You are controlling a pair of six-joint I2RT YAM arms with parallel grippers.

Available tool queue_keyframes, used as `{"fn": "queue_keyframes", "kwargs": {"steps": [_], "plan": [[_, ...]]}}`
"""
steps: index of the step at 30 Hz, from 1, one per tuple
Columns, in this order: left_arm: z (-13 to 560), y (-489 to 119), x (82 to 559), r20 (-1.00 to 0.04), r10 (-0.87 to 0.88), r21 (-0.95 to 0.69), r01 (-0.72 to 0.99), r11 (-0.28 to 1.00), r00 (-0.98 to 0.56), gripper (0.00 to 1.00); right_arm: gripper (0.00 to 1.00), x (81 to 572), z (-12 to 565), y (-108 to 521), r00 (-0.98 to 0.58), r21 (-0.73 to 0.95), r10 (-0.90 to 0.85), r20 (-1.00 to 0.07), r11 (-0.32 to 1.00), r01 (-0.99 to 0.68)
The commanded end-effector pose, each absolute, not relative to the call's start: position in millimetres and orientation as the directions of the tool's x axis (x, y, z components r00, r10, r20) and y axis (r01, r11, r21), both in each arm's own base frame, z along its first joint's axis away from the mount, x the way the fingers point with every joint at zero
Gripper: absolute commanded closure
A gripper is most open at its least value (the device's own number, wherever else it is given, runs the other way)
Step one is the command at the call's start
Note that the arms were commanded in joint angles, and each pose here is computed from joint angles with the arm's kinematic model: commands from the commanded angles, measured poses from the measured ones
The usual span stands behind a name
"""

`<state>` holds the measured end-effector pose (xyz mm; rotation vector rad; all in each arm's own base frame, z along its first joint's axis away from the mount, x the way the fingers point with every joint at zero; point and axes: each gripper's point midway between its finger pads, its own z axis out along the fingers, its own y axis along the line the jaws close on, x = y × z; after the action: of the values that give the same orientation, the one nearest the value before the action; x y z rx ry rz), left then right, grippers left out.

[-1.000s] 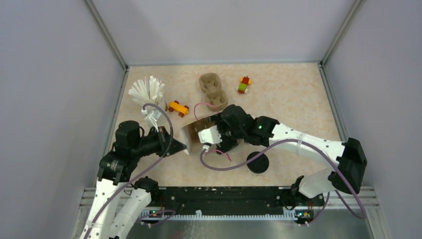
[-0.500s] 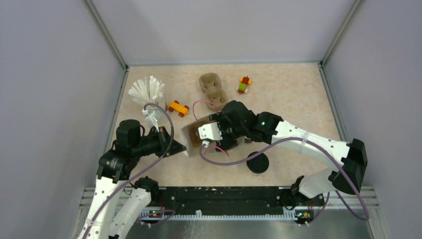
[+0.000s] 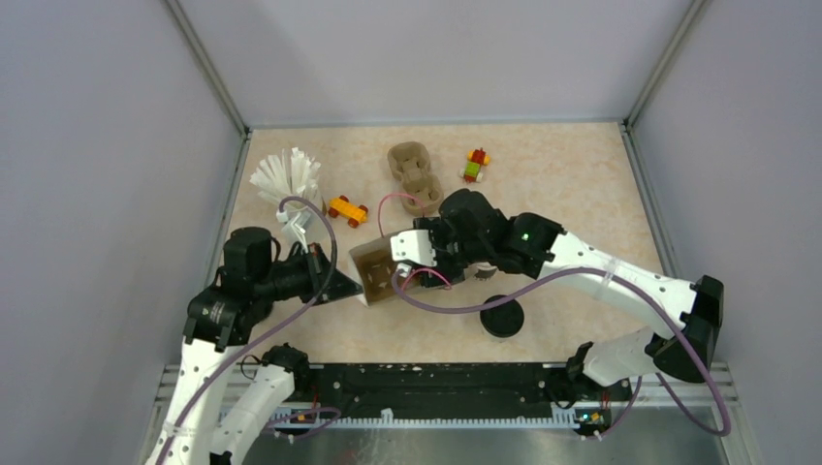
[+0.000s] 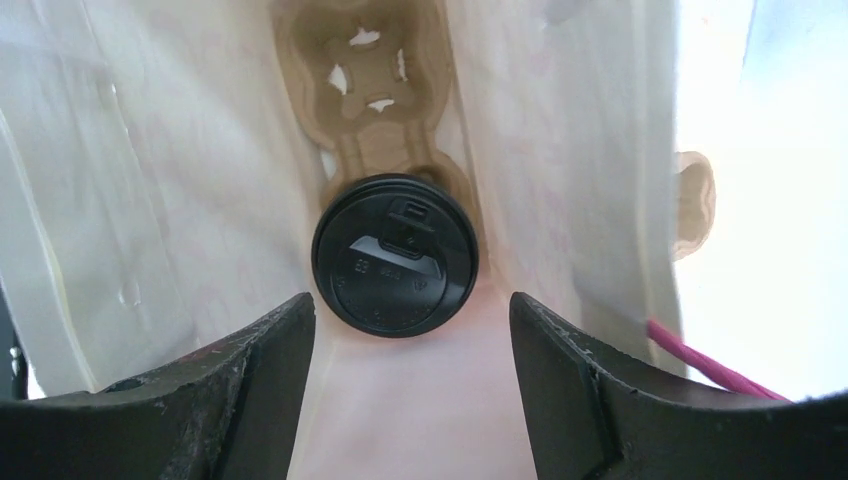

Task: Pack the takeout coffee

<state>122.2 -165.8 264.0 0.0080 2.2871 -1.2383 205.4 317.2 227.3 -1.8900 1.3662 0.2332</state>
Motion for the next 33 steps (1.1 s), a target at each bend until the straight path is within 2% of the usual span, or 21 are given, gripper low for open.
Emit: {"fn": "queue_keyframes", "kwargs": {"steps": [1,9,13,18,27,33], "plan": [[281.3,-166.0,117.6,-0.441,-0.25,-0.787,0.238,0.568,-0.862,1.0,0.32,201.2,269.0,320.1,0.383,-0.48,-0.669,-0.636,-0.045,-0.876],[274.6,-163.2,113.6,-0.356,-0.274,-0.797,0.138,0.588,-0.893,1.0,0.34,206.8,289.7,323.1,0.343,-0.477,-0.657,-0.672,0.03,-0.878],[279.5,-161.7,115.5,-0.36,-0.284,-0.792,0.13,0.596,-0.889,1.0,0.35,211.1,306.8,325.5,0.312,-0.473,-0.628,-0.713,0.103,-0.875],[287.0,-158.5,120.4,-0.384,-0.284,-0.772,0.136,0.621,-0.878,0.83,0.34,223.5,324.5,322.1,0.254,-0.471,-0.6,-0.758,0.236,-0.85],[298.5,-156.4,130.8,-0.446,-0.274,-0.744,0.184,0.642,-0.852,0.79,0.34,229.3,345.0,312.7,0.21,-0.451,-0.536,-0.818,0.369,-0.813],[323.0,-156.3,138.5,-0.527,-0.309,-0.74,0.248,0.625,-0.791,0.67,0.33,242.7,364.3,304.3,0.171,-0.435,-0.491,-0.854,0.497,-0.751]]}}
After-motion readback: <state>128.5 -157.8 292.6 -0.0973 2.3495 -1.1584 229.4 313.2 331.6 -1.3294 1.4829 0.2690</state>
